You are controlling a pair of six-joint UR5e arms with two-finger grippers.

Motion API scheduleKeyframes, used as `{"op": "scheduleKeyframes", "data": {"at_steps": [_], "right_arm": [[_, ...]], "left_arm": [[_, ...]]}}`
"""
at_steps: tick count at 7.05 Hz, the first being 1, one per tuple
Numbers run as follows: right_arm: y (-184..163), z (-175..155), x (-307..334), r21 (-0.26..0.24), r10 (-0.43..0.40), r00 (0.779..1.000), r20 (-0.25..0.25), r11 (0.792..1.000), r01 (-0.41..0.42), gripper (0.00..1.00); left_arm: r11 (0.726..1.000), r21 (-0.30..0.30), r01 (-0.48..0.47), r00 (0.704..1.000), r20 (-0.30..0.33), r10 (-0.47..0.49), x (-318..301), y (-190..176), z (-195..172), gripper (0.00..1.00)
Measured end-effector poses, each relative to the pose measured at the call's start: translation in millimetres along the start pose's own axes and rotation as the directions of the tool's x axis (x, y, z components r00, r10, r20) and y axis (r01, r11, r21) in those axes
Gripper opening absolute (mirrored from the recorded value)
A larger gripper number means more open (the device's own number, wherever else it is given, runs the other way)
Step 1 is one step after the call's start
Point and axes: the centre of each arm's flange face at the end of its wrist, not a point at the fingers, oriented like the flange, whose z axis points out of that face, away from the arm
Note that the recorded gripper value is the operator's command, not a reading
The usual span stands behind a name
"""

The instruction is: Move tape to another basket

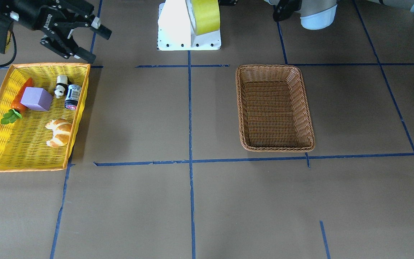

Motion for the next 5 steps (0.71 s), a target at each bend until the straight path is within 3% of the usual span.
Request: {"op": "scheduleKeyframes", "data": {"at_steps": [1,3,5], "right_arm": [[-18,-2,13,0.013,-0.028,0.994,-0.102,0.999,0.029,1.0],[-43,2,43,-0.013,-0.117,0.947,-0.298,0.993,0.118,1.0],[-53,16,78,-0.097,-0.238,0.841,-0.485,0.971,0.219,1.0]], "left_arm": [[0.997,0.025,-0.078,0.987,0.143,0.074,-2,-9,4,0.0],[0.977,0.035,-0.208,0.892,0.416,0.175,-17,-20,13,0.0],[0.953,-0.005,-0.304,0.759,0.603,0.245,-51,-36,16,0.0]]}}
